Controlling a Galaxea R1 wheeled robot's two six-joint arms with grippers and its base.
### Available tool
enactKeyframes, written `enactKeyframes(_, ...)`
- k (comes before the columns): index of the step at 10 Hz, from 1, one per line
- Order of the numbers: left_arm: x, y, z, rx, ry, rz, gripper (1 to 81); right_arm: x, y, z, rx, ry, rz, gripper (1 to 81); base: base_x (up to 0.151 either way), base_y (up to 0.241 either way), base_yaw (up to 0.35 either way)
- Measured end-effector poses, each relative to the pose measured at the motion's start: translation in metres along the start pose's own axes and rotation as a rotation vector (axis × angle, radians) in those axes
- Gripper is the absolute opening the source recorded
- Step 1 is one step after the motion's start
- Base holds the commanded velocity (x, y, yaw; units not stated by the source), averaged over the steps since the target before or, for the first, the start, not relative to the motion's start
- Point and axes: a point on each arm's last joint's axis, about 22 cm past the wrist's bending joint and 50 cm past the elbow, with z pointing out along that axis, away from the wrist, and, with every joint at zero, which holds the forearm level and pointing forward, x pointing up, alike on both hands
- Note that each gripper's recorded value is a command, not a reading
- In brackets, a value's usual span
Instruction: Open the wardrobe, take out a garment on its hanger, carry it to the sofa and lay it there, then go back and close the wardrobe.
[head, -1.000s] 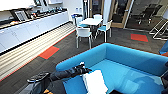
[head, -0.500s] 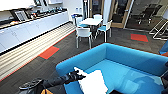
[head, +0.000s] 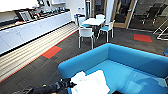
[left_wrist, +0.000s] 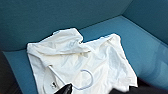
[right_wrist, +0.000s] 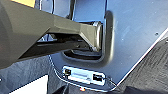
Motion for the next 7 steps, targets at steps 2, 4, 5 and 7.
enactKeyframes(2,-0.029,-0.023,-0.002,0.035,-0.021,0.026,81.1,0.003,0.0,0.001,0.001,0.0,-0.008,81.1,0.0,0.0,0.0)
enactKeyframes(4,-0.081,-0.03,0.0,0.037,-0.073,0.039,81.1,0.003,0.0,0.001,0.001,0.0,-0.007,81.1,0.0,0.0,0.0)
enactKeyframes(5,-0.128,-0.036,0.0,0.043,-0.124,0.047,81.1,0.003,0.0,0.001,0.001,-0.001,-0.007,81.1,0.0,0.0,0.0)
enactKeyframes(7,-0.231,-0.039,-0.014,0.023,-0.23,0.085,81.1,0.002,0.0,0.001,0.001,-0.004,-0.007,81.1,0.0,0.0,0.0)
